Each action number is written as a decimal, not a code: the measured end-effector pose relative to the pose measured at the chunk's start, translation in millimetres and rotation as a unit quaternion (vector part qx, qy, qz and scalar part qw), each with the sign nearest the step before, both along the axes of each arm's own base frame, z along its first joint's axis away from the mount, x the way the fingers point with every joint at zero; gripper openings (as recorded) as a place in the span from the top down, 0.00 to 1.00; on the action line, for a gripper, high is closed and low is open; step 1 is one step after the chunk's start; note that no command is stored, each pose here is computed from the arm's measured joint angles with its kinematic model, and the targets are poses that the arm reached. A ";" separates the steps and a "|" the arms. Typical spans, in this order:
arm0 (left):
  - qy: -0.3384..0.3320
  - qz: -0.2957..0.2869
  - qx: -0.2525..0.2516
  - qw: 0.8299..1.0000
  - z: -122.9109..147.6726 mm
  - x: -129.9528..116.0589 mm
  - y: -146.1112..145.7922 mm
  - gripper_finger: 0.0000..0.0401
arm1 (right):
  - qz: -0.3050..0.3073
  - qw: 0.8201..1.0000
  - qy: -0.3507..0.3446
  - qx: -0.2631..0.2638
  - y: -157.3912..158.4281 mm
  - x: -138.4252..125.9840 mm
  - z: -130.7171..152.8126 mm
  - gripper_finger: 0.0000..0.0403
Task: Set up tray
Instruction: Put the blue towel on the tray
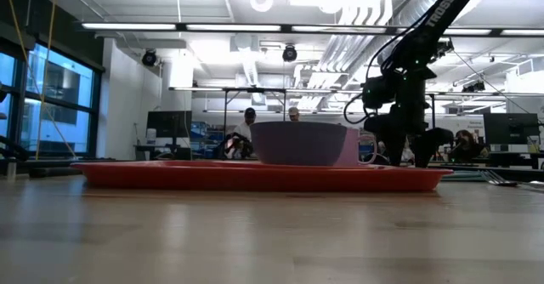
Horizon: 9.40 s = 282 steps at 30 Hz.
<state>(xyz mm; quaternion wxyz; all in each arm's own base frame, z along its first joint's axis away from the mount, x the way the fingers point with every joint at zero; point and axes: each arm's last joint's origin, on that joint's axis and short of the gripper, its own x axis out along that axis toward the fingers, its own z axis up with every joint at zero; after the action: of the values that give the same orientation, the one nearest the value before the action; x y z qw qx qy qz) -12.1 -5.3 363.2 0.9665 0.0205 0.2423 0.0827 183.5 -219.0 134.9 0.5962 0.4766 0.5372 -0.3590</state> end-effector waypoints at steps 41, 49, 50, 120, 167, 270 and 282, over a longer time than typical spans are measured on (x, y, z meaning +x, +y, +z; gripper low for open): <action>0.002 0.006 0.007 1.000 0.0 -0.1 0.5 0.62 | 0.032 0.997 0.066 0.015 19.5 20.2 -9.8 0.46; 0.002 0.005 0.007 1.000 0.0 -0.1 0.5 0.62 | 0.034 0.997 0.067 0.016 19.4 19.8 -10.0 0.65; 0.002 0.006 0.007 1.000 -0.1 -0.2 0.4 0.62 | 0.036 0.997 0.065 0.018 19.7 19.9 -10.1 0.66; 0.000 0.004 -0.001 1.000 0.0 -0.1 0.2 0.62 | 0.052 0.998 0.019 0.036 60.6 -17.8 -9.9 0.63; 0.000 0.001 0.001 1.000 0.0 0.0 0.1 0.62 | 0.037 0.987 -0.046 -0.147 78.9 -41.4 104.7 1.00; -0.085 0.046 0.077 0.992 39.5 145.3 43.7 0.62 | 0.174 0.821 -0.297 -0.456 135.0 239.4 268.8 1.00; -0.100 -0.013 0.075 0.992 35.5 187.9 51.9 0.62 | 0.182 0.810 -0.311 -0.462 139.3 241.5 272.2 1.00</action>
<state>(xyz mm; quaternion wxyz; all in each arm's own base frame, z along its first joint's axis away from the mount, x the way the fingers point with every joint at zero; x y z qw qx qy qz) 175.8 46.5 398.7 0.9826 0.0874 0.1369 0.0896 425.1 -79.6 407.1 0.9359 0.1246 0.1703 -0.2822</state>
